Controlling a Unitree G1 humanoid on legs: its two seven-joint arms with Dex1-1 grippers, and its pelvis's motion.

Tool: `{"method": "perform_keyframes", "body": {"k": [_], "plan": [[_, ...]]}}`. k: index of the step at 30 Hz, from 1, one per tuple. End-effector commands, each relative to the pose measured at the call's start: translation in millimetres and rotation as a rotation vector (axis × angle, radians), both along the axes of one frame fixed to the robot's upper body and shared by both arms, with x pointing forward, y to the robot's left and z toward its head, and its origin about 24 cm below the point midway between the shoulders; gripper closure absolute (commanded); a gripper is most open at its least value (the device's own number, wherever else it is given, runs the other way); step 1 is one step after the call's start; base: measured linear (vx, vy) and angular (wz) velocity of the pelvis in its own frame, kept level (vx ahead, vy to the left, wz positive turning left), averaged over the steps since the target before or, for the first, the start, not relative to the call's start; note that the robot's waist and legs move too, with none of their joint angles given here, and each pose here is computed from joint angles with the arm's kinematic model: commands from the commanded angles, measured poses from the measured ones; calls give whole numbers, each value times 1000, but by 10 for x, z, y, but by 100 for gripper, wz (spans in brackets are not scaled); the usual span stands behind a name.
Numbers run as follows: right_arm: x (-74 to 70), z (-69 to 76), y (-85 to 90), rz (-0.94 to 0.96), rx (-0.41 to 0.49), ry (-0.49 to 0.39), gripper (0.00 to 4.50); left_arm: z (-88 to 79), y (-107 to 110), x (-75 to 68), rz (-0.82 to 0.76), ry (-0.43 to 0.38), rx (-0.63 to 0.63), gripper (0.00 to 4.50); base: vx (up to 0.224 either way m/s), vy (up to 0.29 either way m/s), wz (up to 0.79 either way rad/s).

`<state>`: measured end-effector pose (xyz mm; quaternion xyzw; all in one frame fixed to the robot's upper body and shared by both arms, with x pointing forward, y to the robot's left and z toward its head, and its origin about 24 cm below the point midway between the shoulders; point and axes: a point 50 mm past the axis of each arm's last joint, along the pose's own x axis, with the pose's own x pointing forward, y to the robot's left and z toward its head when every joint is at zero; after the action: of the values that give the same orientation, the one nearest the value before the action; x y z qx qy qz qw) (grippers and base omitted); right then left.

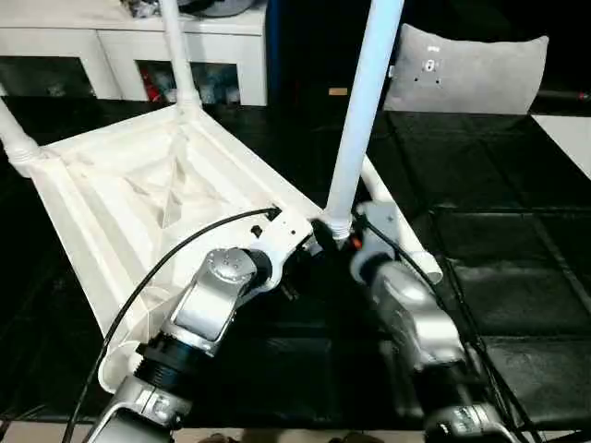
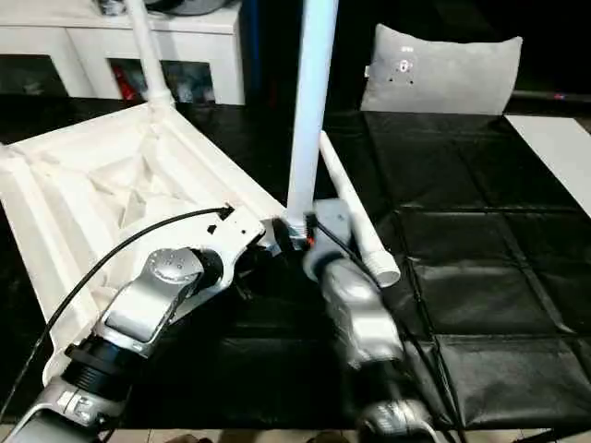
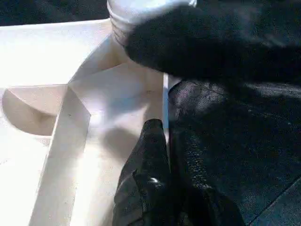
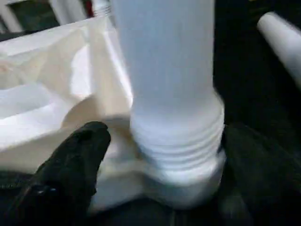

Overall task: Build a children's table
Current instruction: Rotate leg to tighten, then rotate table base

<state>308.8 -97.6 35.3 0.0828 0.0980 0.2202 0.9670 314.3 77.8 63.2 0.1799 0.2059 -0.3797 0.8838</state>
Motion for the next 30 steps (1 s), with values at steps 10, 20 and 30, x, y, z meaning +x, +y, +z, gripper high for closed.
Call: {"method": "perform_keyframes", "body": {"k": [10, 20, 30], "plan": [[-253, 156, -418, 5, 56, -29, 0, 222, -94, 69, -29, -84, -137, 390, 0, 0, 0], [-323, 128, -296, 90, -49, 52, 0, 373, 369, -111, 31, -91, -66, 366, 0, 0, 0], [-376, -61, 162, 310, -187, 143, 0, 729, 1543, -409, 325, -75, 350, 437, 0, 0, 0]]}}
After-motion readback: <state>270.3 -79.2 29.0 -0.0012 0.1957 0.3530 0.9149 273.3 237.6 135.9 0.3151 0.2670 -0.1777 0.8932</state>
